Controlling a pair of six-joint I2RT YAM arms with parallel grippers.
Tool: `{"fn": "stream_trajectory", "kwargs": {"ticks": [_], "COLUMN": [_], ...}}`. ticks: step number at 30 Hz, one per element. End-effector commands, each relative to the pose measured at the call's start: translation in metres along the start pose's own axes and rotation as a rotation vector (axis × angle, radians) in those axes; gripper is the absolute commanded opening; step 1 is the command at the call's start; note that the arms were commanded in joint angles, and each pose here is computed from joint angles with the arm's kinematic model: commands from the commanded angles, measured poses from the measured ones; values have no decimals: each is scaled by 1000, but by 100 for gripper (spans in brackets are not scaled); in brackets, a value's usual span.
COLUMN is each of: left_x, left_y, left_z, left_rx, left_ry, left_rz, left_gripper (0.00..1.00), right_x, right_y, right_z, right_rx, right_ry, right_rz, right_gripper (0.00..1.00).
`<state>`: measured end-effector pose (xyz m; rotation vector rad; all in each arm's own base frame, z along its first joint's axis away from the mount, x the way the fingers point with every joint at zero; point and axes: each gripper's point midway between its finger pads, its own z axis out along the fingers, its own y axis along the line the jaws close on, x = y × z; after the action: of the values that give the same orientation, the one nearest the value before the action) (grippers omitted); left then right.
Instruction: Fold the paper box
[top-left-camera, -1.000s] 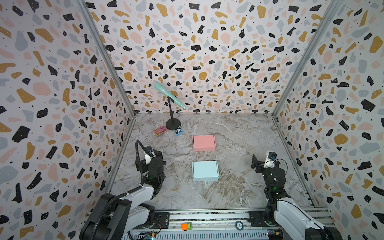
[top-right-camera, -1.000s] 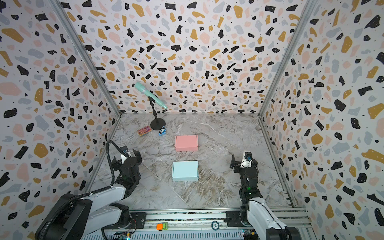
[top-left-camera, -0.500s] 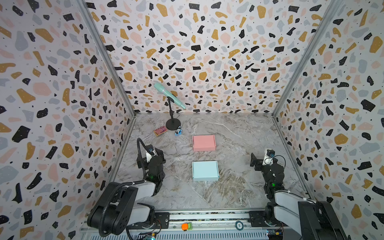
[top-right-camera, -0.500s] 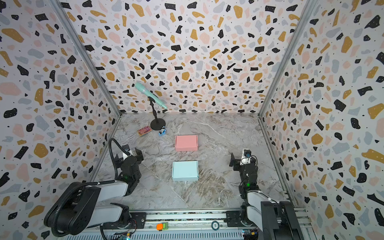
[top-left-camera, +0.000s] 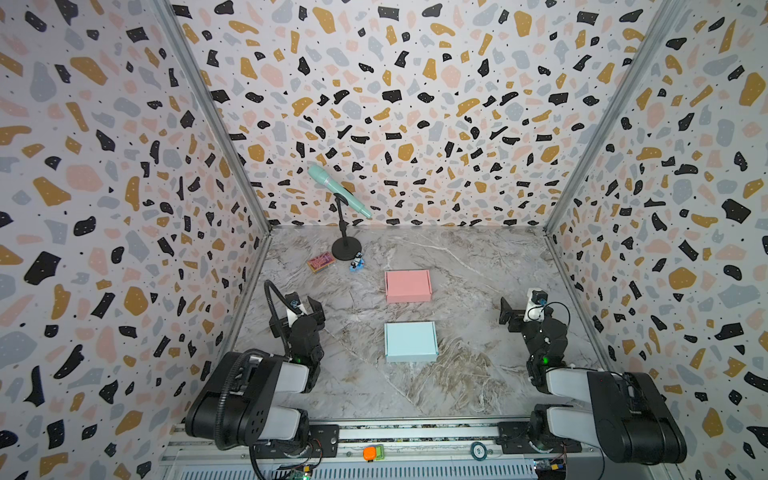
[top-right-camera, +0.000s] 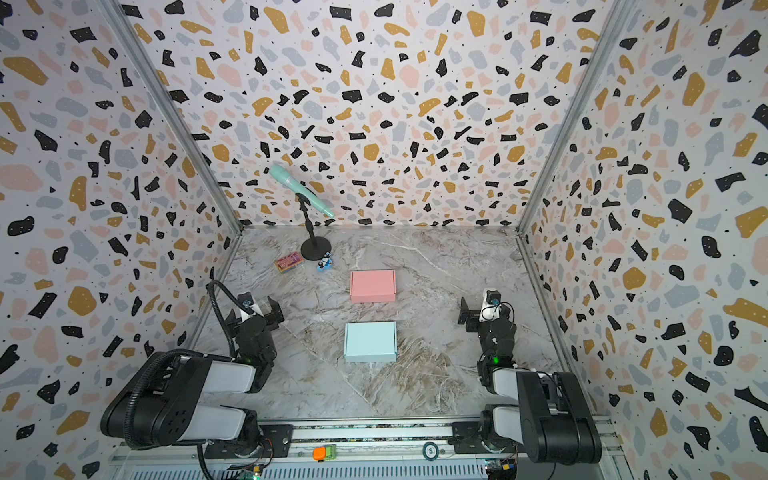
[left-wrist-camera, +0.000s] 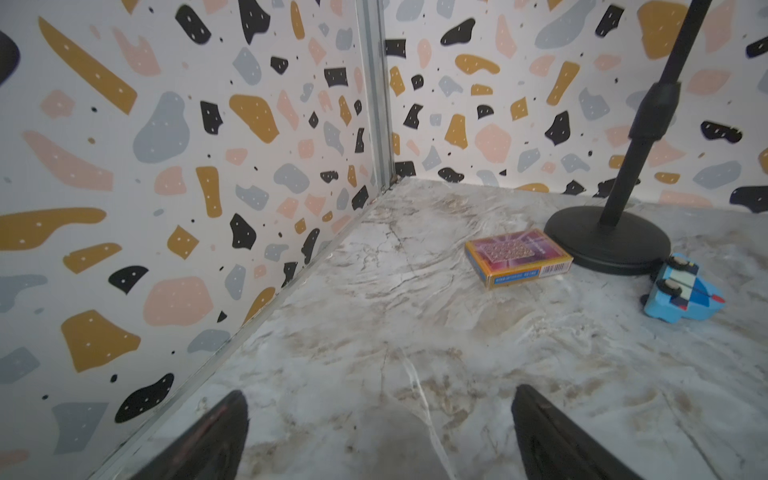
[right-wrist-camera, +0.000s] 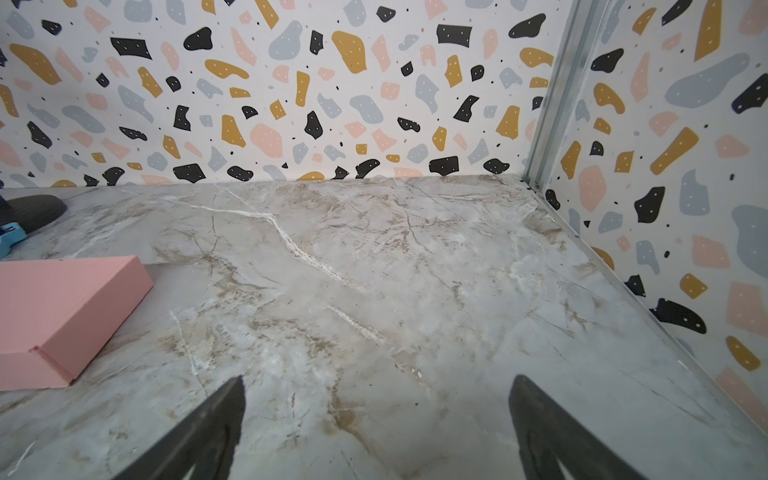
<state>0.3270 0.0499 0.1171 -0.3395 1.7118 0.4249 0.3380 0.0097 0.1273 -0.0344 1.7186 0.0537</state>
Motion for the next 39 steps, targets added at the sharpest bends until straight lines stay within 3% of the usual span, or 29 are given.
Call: {"fn": "stream_trajectory", "kwargs": {"ticks": [1, 10, 16, 39], "left_x": [-21, -21, -21, -20], "left_y": [-5, -5, -5, -5], "left_z": [0, 0, 1, 2], "left_rx": [35, 40, 39, 33], "left_ry": [-75, -71, -71, -66], "left_rz": [-71, -69, -71, -67], "left_gripper": [100, 100, 100, 100], "right_x": [-19, -2, 1, 1], "right_y": [2, 4, 3, 5], "right_z": [6, 22, 32, 32], "right_rx": [-17, -31, 47, 56], "right_ry": [-72, -28, 12, 14], "right_rz": [-26, -32, -64, -78], "right_gripper": [99, 99, 99, 99]}}
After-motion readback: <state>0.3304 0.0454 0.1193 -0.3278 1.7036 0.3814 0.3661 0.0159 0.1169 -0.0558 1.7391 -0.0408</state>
